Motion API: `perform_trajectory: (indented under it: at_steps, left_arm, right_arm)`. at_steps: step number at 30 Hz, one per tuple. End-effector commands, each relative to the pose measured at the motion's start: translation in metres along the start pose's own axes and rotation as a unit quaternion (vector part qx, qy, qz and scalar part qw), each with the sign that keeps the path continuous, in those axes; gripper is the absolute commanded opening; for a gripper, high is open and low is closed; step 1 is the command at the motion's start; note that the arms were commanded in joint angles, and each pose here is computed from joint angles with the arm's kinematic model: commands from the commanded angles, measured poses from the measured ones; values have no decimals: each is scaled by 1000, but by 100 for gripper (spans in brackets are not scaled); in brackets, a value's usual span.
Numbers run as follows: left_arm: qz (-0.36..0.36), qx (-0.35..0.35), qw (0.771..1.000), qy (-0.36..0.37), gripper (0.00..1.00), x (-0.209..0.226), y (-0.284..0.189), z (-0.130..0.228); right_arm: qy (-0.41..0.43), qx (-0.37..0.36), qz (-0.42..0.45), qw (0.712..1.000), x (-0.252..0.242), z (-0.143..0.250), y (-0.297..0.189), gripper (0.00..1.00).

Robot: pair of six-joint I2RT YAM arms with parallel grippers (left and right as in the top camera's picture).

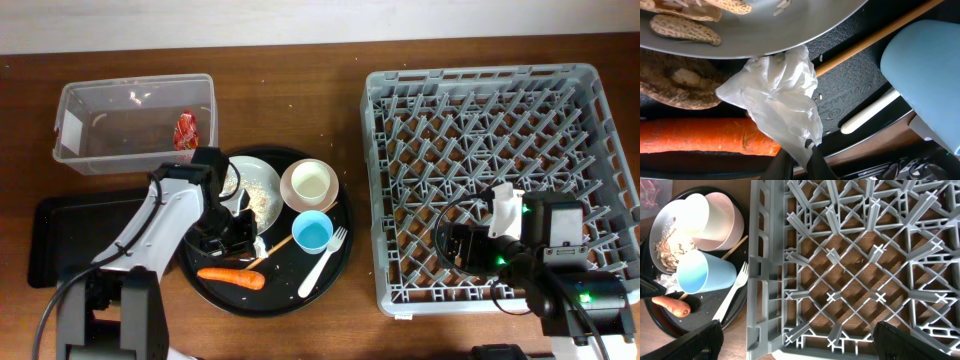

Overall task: Sort waste into correct bins and load items into the dishwasher rack
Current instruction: 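Grasp the white tissue with the left gripper and drop it in the clear bin, then lift the light-blue cup with the left gripper toward the right gripper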

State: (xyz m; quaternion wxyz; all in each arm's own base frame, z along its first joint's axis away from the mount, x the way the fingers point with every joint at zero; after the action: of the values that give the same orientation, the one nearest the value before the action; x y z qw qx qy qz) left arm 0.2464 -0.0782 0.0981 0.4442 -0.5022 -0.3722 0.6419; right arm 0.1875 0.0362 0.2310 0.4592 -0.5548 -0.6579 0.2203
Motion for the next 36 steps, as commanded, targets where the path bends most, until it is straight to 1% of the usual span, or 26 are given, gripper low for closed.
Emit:
perform_trajectory:
  at_steps: [1, 4, 6, 8, 9, 10, 11, 14, 18, 19, 20, 21, 22, 24, 25, 28, 31, 33, 34, 36]
  left_arm:
    - [6, -4, 1000, 1, 1, -2, -2, 2]
    - [7, -11, 1000, 4, 1, -7, -14, -2]
    - [11, -36, 999, 20, 0, -19, -40, -10]
    - [16, -93, 995, 44, 1, -35, -84, -27]
    - [4, -140, 989, 48, 1, -36, -112, -40]
    - [-9, -172, 984, 46, 1, -34, -130, -48]
    - [-31, -237, 970, 40, 1, -27, -162, -64]
    - [-66, -349, 935, 20, 1, -6, -203, -96]
    - [-96, -421, 902, 1, 2, 15, -221, -132]
    - [-96, -427, 899, 2, 31, 16, -219, -141]
    - [-96, -429, 898, 2, 58, 17, -218, -145]
    - [-96, -429, 898, 3, 68, 17, -217, -146]
    - [-96, -430, 898, 3, 71, 17, -217, -147]
    - [-96, -430, 898, 3, 71, 17, -217, -147]
    - [-95, -421, 902, 2, 71, 18, -214, -145]
    - [-61, -370, 927, 12, 71, 8, -197, -131]
    - [-70, -278, 958, 5, 73, 4, -170, -102]
    - [-72, -189, 979, -15, 74, 8, -152, -71]
    - [-44, -155, 987, -14, 74, 1, -143, -60]
    - [-34, -127, 991, 23, 72, -20, -131, -51]
  right_arm:
    - [-2, -9, 1, 1000, 2, -4, -4, 98]
    - [-2, -9, 1, 1000, 2, -4, -4, 98]
    - [-2, -9, 1, 1000, 2, -4, -4, 98]
    - [-2, -9, 1, 1000, 2, -4, -4, 98]
    - [-2, -9, 1, 1000, 2, -4, -4, 98]
    - [-2, -9, 1, 1000, 2, -4, -4, 98]
    - [-2, -9, 1, 1000, 2, -4, -4, 98]
    - [-2, -9, 1, 1000, 2, -4, -4, 98]
    - [-2, -9, 1, 1000, 2, -4, -4, 98]
    - [-2, -9, 1, 1000, 2, -4, -4, 98]
    - [-2, -9, 1, 1000, 2, -4, -4, 98]
    - [-2, -9, 1, 1000, 2, -4, -4, 98]
    - [-2, -9, 1, 1000, 2, -4, -4, 98]
    - [-2, -9, 1, 1000, 2, -4, -4, 98]
    - [-2, -9, 1, 1000, 2, -4, -4, 99]
    - [-2, -9, 1, 1000, 2, -5, -4, 98]
    - [1, 1, 4, 1000, 1, -4, 0, 98]
    - [5, 14, 7, 1000, 0, -2, 3, 98]
    - [7, 23, 9, 1000, -2, -2, 6, 98]
    - [13, 43, 14, 999, -4, -1, 13, 98]
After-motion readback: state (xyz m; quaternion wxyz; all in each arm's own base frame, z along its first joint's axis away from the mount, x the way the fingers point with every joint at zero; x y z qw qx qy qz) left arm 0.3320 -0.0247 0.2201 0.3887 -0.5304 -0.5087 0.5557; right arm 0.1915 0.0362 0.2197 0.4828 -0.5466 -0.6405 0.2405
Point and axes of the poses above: each gripper's point midway between its finger pads, its own y axis out along the fingers, its own x axis along the line the jaws close on, z = x × y, the point moved 5 cm from there along -y, back along the fingers, and after that the axes turned 3 degrees about y, right-handed, at the moved point
